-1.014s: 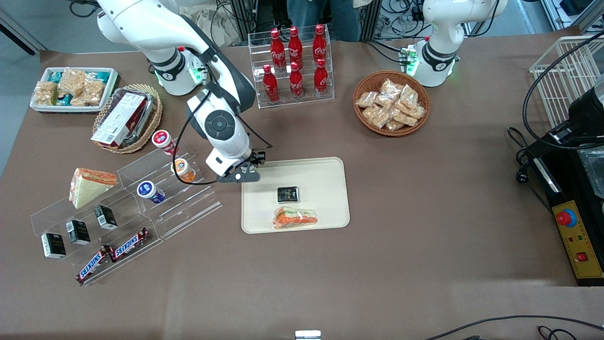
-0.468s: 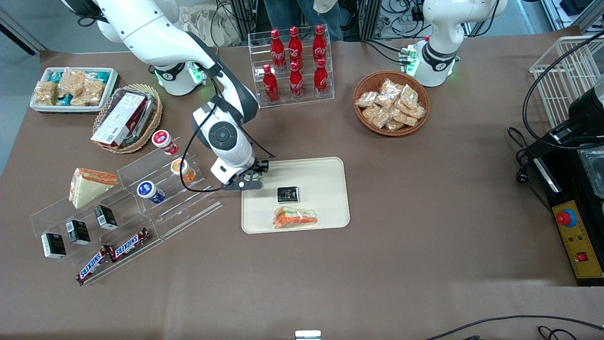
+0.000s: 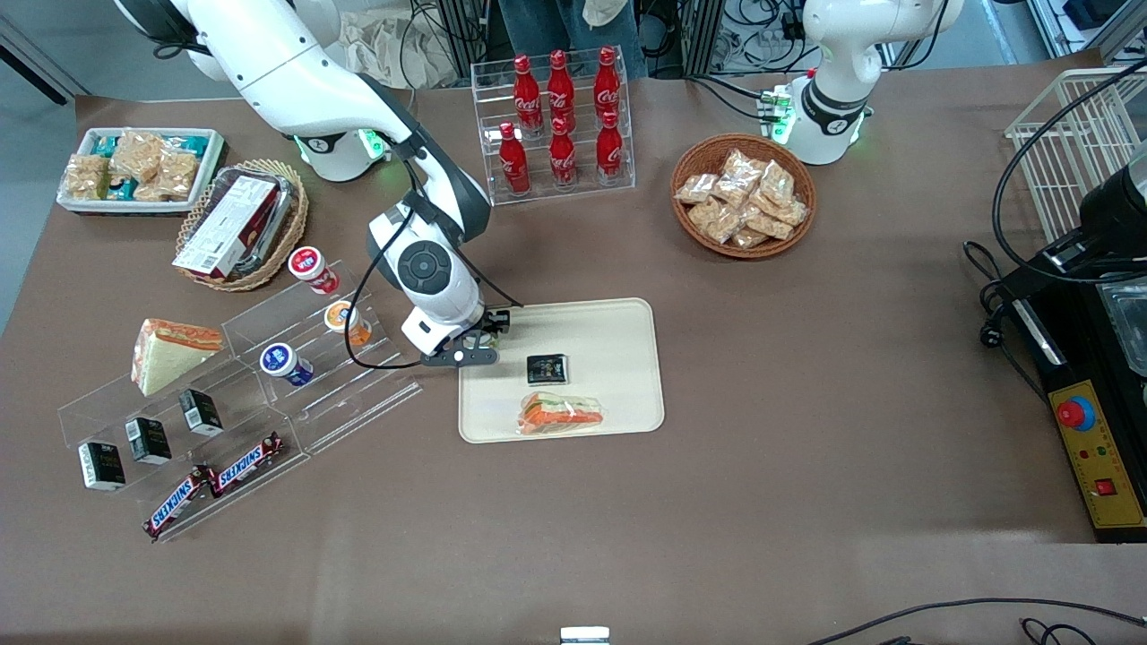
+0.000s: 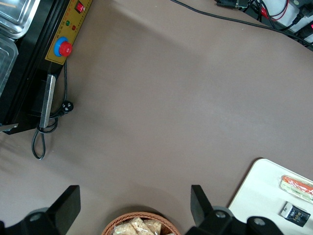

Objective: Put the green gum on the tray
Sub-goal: 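Lower the green gum bottle onto the tray corner and open the gripper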

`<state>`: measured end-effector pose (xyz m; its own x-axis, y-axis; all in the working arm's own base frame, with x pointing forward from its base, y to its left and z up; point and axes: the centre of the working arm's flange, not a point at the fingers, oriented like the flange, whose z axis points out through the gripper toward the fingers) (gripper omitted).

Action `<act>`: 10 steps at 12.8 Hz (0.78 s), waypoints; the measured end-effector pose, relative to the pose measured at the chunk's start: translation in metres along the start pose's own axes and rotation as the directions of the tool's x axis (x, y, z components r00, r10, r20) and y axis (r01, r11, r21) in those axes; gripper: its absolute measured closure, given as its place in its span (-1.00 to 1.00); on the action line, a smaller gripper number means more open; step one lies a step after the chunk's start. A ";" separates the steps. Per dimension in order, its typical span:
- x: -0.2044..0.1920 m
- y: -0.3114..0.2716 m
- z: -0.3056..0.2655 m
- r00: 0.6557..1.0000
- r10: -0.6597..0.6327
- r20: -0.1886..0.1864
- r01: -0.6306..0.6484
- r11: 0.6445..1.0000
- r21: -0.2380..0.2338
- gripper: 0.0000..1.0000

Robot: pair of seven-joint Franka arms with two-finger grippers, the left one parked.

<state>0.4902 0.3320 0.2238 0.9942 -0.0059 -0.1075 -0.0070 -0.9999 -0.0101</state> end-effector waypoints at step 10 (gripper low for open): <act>0.008 0.004 -0.006 1.000 0.011 -0.017 -0.011 1.000 0.003 -0.98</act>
<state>0.4987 0.3281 0.2289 0.9957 -0.0169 -0.0912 -0.0180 -0.9998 -0.0115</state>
